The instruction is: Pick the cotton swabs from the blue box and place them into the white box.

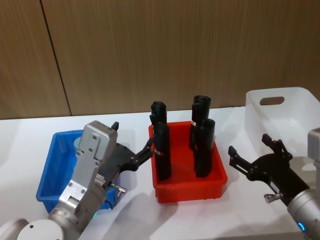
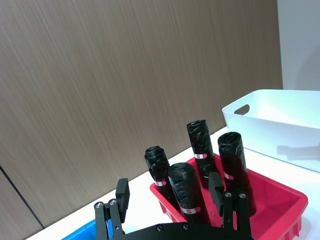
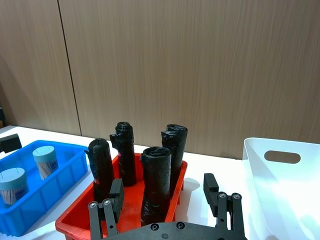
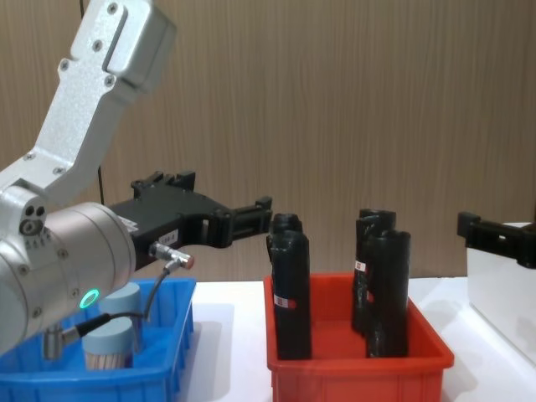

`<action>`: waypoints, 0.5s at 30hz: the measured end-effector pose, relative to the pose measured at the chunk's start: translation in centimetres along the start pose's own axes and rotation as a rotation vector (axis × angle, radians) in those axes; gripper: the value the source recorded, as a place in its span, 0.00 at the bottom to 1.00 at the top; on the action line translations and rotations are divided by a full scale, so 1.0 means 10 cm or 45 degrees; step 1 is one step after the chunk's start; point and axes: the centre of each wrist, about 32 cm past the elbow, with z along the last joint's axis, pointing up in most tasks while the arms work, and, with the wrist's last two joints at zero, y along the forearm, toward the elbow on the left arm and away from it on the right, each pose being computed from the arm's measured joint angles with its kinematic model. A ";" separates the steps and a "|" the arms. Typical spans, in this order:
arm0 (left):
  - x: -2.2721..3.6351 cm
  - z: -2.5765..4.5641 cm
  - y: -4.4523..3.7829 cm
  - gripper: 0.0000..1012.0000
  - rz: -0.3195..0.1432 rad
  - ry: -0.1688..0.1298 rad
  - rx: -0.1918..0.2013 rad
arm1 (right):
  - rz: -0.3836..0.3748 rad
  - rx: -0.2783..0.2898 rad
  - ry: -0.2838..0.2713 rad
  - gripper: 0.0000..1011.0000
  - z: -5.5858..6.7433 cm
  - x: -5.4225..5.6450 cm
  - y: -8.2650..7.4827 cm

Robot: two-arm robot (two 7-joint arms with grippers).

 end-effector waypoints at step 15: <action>0.000 0.000 0.000 0.99 0.000 0.000 0.000 | 0.000 0.000 0.000 0.99 0.00 0.00 0.00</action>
